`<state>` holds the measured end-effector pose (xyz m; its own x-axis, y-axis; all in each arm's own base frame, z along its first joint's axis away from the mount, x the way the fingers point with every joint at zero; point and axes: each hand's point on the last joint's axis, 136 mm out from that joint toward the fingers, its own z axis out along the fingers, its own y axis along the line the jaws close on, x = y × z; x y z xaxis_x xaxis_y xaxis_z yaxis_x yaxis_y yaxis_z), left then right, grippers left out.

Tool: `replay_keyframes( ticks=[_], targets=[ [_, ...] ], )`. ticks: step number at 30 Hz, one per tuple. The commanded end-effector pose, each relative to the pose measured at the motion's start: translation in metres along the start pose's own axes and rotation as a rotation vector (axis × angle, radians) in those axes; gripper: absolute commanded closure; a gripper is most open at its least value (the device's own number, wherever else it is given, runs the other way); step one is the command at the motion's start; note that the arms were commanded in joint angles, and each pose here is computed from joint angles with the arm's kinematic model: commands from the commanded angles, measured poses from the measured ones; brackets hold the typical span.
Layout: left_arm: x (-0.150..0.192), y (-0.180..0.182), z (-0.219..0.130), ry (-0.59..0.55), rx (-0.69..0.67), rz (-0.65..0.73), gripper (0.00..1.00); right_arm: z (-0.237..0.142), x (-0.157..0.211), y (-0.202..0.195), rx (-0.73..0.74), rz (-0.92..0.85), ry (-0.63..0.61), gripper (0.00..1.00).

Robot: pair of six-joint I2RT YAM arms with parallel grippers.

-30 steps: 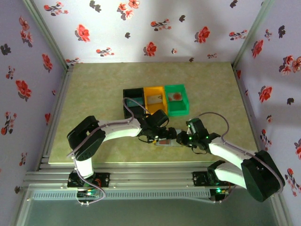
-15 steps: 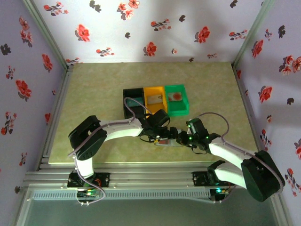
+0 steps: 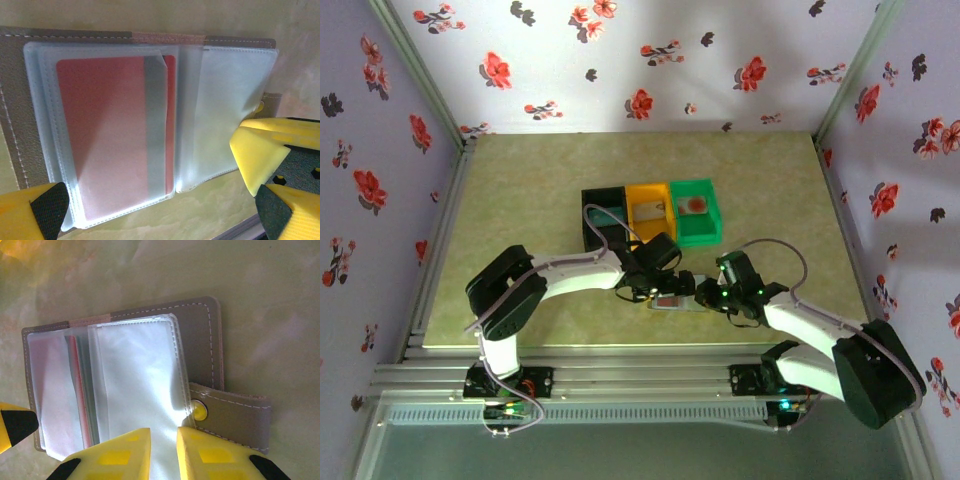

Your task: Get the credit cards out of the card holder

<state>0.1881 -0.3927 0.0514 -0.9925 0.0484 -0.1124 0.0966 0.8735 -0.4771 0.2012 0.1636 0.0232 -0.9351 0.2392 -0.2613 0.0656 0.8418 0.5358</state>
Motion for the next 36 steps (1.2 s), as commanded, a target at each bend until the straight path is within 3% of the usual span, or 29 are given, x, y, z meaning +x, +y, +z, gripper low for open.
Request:
replay_keyframes(
  ticks=[1, 13, 36],
  targets=[
    [0.002, -0.007, 0.007, 0.015, 0.012, 0.005, 0.00, 0.003, 0.010, -0.011, 0.032, 0.013, 0.026, 0.77],
    [0.004, -0.007, 0.014, 0.027, 0.012, 0.002, 0.00, 0.004, 0.011, -0.011, 0.029, 0.011, 0.025, 0.77],
    [-0.005, -0.045, 0.008, 0.006, 0.148, -0.018, 0.00, 0.005, 0.012, -0.011, 0.024, 0.014, 0.030, 0.77]
  ],
)
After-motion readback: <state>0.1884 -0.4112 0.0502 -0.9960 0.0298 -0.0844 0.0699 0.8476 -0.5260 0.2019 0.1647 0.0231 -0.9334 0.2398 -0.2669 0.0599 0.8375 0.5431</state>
